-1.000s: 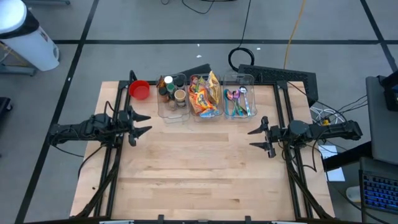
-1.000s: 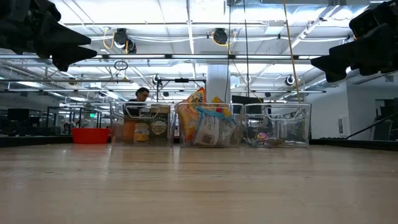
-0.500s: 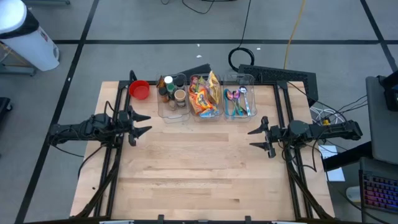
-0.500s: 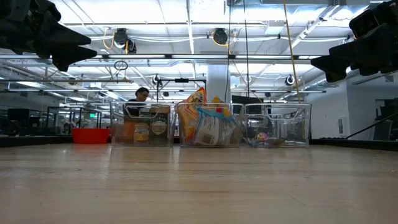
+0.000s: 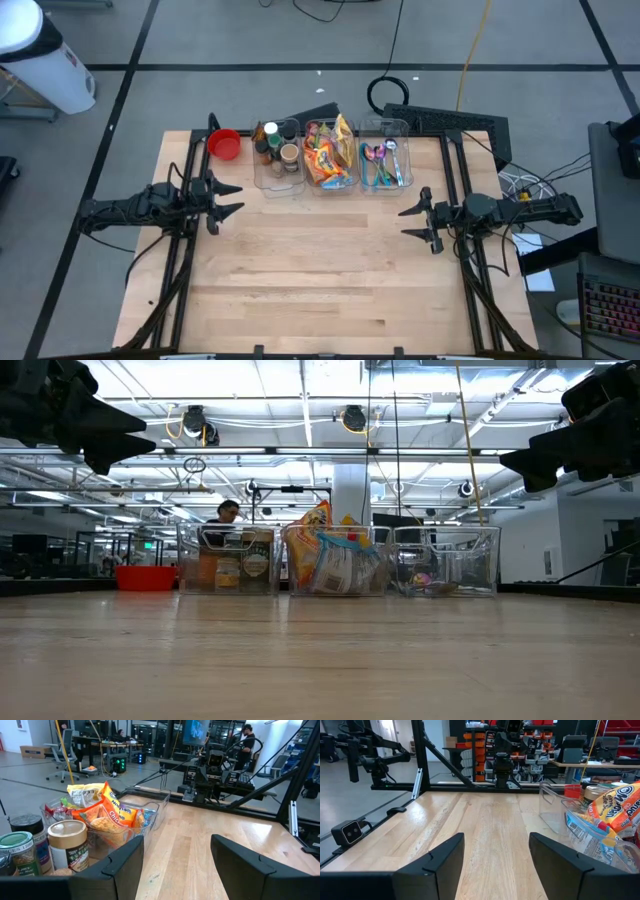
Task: Pick & Place Food Item
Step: Return to Home Position
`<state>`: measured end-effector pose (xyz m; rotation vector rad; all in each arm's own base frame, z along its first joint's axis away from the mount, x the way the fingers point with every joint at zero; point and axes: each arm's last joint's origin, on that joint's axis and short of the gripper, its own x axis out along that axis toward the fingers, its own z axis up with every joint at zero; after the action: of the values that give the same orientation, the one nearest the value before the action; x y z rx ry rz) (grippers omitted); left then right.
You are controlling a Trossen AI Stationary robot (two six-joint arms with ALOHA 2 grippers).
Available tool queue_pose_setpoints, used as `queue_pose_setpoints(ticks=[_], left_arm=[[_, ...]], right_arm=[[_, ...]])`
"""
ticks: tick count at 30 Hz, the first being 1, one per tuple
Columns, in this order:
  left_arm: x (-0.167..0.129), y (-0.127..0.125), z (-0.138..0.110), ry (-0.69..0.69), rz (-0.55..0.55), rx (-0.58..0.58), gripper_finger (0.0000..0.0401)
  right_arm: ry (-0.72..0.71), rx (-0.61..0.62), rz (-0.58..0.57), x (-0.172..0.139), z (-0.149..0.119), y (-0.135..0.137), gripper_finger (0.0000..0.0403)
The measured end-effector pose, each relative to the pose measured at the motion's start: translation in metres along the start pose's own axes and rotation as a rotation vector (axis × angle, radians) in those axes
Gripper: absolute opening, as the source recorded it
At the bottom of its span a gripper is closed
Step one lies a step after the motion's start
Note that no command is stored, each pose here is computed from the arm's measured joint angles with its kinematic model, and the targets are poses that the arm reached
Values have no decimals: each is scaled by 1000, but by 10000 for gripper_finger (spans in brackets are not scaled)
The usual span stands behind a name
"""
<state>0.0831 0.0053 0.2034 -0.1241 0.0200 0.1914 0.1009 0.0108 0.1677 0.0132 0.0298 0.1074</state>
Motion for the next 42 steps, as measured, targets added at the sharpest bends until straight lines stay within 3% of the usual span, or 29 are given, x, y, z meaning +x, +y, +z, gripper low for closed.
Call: queue_pose_setpoints(ticks=[42], left_arm=[[0, 0, 0, 0, 1, 0, 239]], right_arm=[[0, 0, 0, 0, 0, 0, 216]])
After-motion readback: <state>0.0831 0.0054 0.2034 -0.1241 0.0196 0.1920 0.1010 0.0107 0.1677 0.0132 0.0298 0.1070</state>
